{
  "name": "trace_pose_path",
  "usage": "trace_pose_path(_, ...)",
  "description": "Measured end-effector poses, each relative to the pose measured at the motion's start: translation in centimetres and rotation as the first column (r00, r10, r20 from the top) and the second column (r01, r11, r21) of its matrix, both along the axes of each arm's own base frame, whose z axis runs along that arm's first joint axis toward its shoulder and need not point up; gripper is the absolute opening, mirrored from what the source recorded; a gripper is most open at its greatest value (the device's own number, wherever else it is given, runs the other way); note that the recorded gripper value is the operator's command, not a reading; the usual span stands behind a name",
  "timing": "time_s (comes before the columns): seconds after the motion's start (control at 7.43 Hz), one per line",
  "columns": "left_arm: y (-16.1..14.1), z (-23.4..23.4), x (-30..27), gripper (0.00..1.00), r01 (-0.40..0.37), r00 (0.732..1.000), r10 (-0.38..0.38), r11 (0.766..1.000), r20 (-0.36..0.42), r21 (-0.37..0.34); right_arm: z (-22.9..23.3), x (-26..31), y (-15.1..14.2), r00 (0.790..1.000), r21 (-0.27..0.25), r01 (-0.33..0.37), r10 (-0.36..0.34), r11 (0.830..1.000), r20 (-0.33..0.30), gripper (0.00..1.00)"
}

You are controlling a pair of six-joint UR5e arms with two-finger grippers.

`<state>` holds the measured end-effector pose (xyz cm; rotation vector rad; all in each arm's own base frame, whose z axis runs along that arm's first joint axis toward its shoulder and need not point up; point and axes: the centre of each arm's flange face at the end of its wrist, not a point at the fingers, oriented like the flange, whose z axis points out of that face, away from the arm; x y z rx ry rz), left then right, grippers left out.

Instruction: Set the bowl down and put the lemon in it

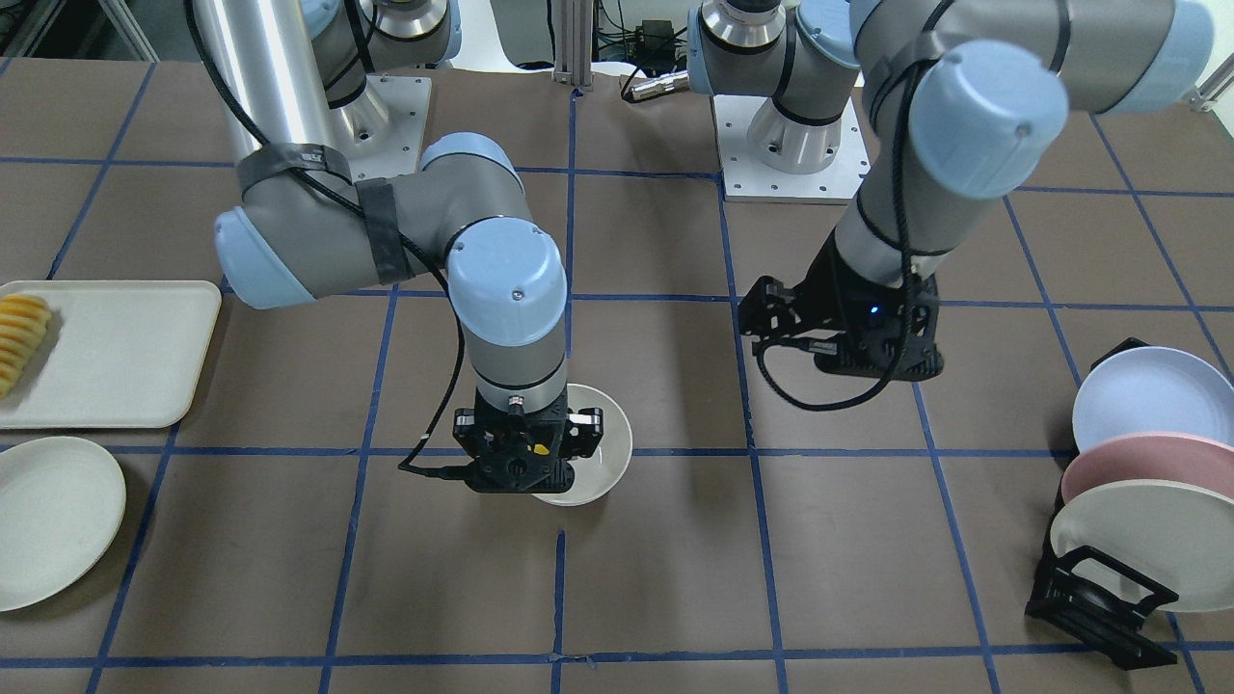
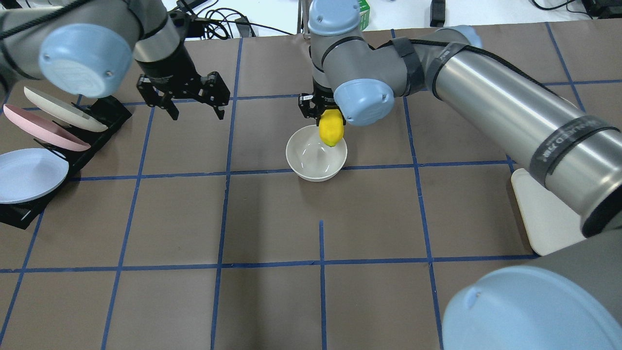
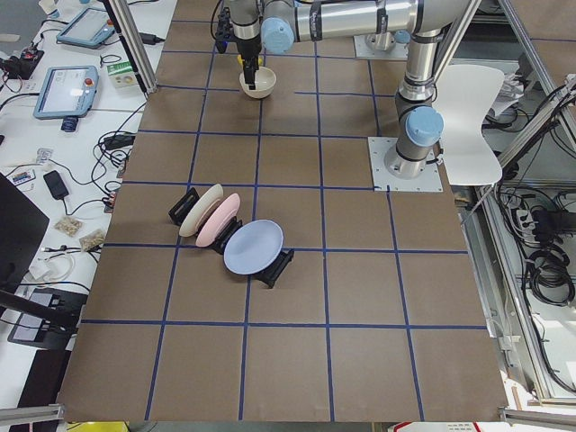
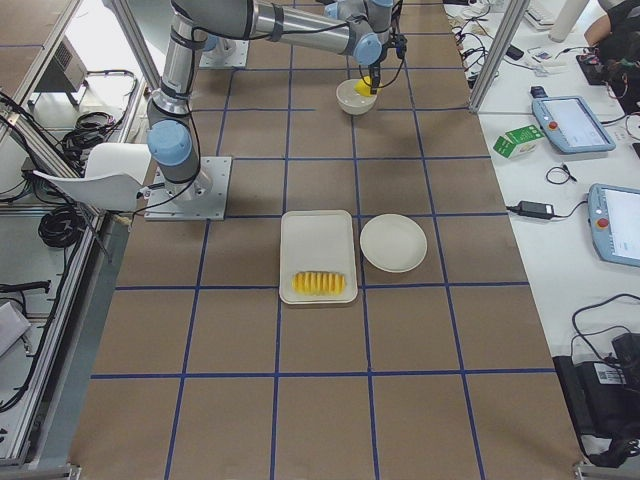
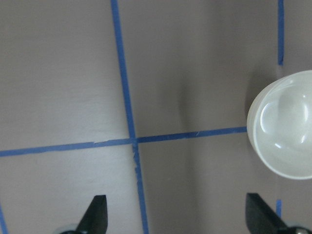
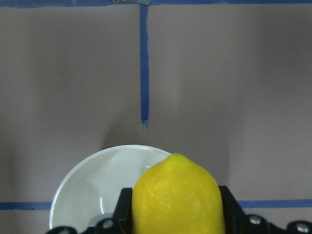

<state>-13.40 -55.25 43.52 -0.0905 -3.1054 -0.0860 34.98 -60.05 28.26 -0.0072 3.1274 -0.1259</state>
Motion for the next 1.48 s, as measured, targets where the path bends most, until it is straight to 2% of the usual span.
trace_pose_path(0.13, 2.0, 3.3, 0.8, 1.00, -0.005, 1.000, 0.005, 1.000, 0.013, -0.009, -1.9, 1.1, 0.1, 1.000, 0.005, -0.006, 0.006, 1.000, 0.001, 0.48)
trace_pose_path(0.27, 3.5, 5.3, 1.1, 1.00, -0.004, 1.000, 0.005, 1.000, 0.029, -0.022, -3.2, 1.8, 0.2, 1.000, 0.018, -0.014, 0.014, 1.000, -0.002, 0.61)
trace_pose_path(0.54, 4.5, 6.0, 1.4, 1.00, -0.006, 0.999, 0.007, 1.000, 0.042, -0.021, -4.8, 2.4, 0.6, 1.000, 0.041, -0.023, 0.024, 0.999, -0.009, 1.00)
trace_pose_path(0.81, 4.6, 6.3, 1.6, 1.00, -0.010, 0.999, 0.011, 1.000, 0.042, -0.027, -5.8, 2.5, 1.1, 0.999, 0.057, -0.036, 0.037, 0.998, -0.019, 1.00)
trace_pose_path(1.08, 4.9, 6.6, 1.6, 1.00, -0.010, 0.999, 0.011, 0.999, 0.041, -0.034, -3.7, 2.0, 0.7, 0.999, 0.031, -0.038, 0.039, 0.999, -0.011, 1.00)
trace_pose_path(1.35, 5.0, 6.8, 1.7, 1.00, -0.011, 0.999, 0.012, 0.999, 0.042, -0.037, 4.3, -0.5, 1.5, 1.000, -0.016, -0.024, 0.024, 1.000, -0.002, 1.00)
trace_pose_path(1.48, 5.0, 6.8, 1.7, 1.00, -0.010, 0.999, 0.012, 0.999, 0.042, -0.040, 9.0, -3.0, 2.6, 1.000, -0.019, -0.013, 0.013, 1.000, -0.005, 1.00)
